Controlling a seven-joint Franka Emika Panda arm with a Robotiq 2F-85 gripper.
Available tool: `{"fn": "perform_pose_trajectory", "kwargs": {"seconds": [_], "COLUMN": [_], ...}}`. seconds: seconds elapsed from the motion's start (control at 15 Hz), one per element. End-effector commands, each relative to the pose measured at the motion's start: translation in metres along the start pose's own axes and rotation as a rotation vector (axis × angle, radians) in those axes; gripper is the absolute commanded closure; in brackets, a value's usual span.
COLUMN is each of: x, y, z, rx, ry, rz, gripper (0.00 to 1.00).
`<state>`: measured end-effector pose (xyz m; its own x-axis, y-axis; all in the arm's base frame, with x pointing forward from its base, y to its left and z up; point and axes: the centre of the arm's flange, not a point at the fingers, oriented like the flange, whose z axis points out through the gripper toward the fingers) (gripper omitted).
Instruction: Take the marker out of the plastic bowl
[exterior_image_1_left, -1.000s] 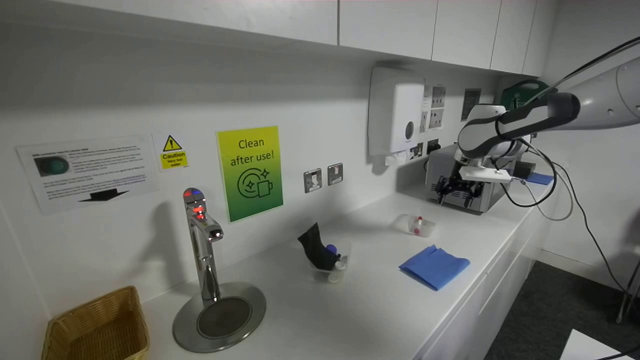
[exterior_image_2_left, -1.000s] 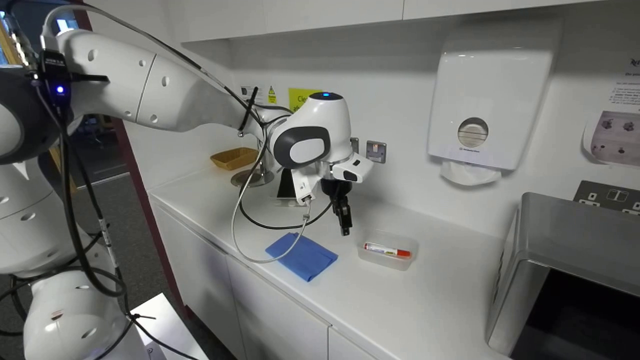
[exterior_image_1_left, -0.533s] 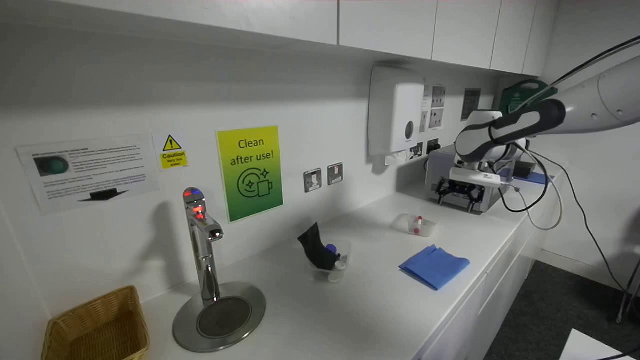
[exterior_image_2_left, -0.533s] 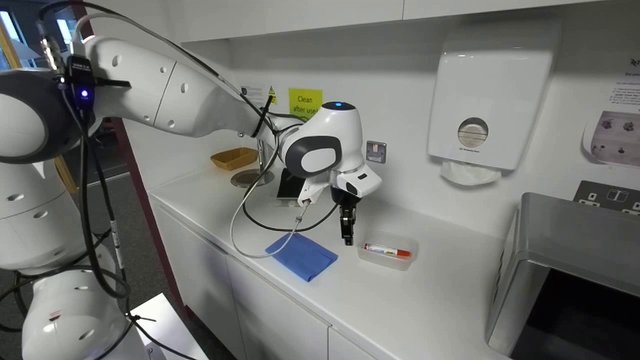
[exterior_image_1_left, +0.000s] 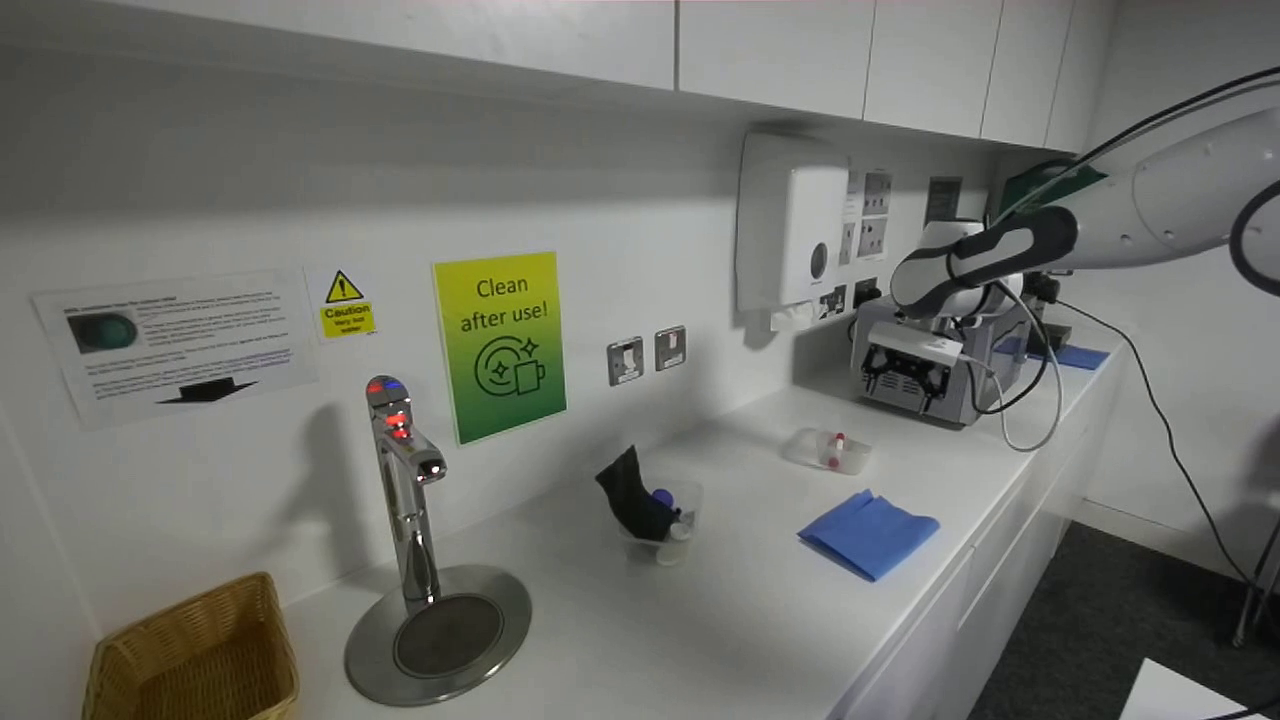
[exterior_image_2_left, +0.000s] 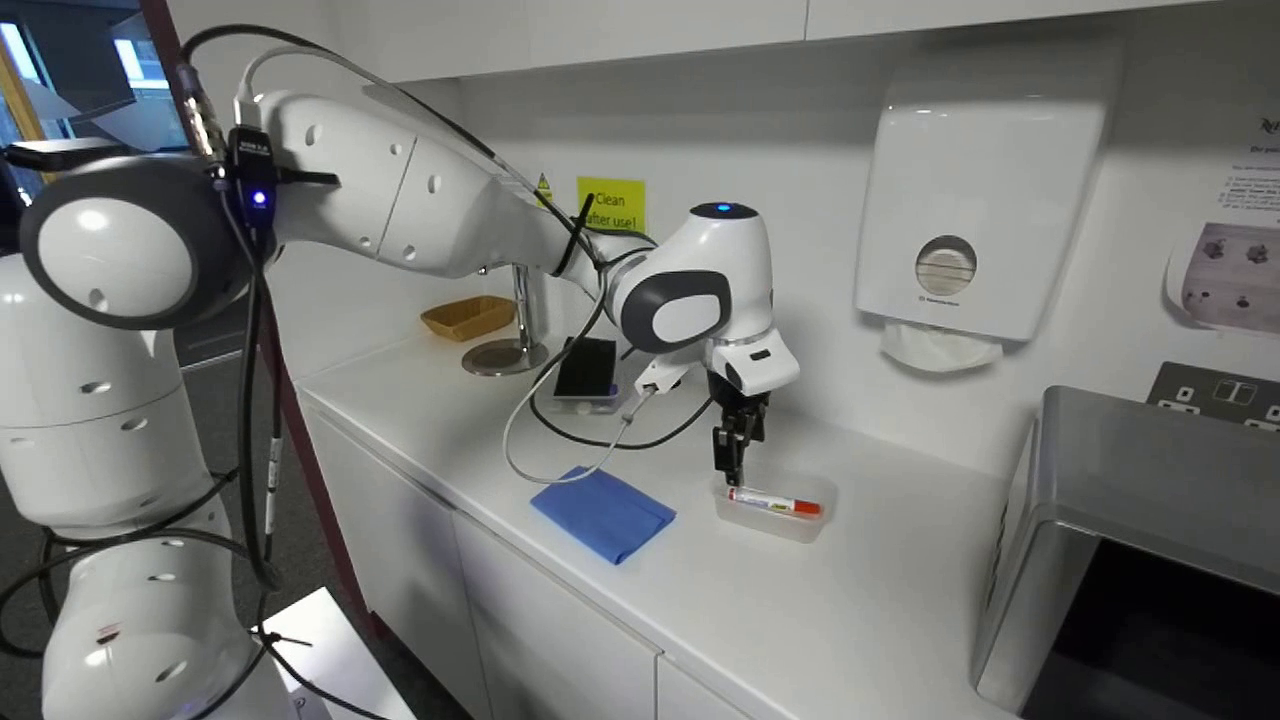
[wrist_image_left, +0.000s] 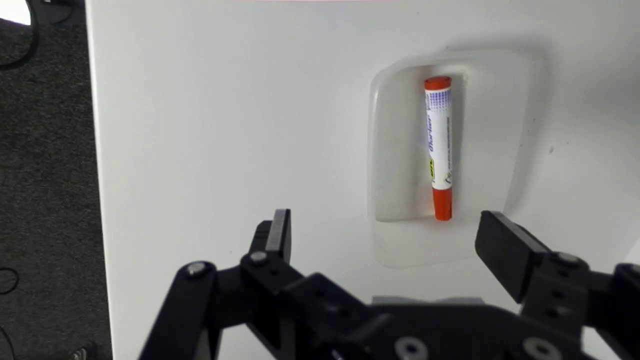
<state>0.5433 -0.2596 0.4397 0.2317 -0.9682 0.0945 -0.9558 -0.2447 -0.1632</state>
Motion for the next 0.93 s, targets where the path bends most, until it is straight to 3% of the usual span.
{"fn": "perform_pose_trajectory", "kwargs": {"seconds": [0.0,0.33,0.87], "x": [0.03,0.036,0.032], "y": [-0.033,-0.05,-0.071], "z": [0.003,0.023,0.042], "rx": [-0.012,-0.084,-0.136], "ry": [-0.009,-0.104,-0.145], "rz": [0.082,0.1,0.033], "gripper": [0.0,0.0,0.0]}}
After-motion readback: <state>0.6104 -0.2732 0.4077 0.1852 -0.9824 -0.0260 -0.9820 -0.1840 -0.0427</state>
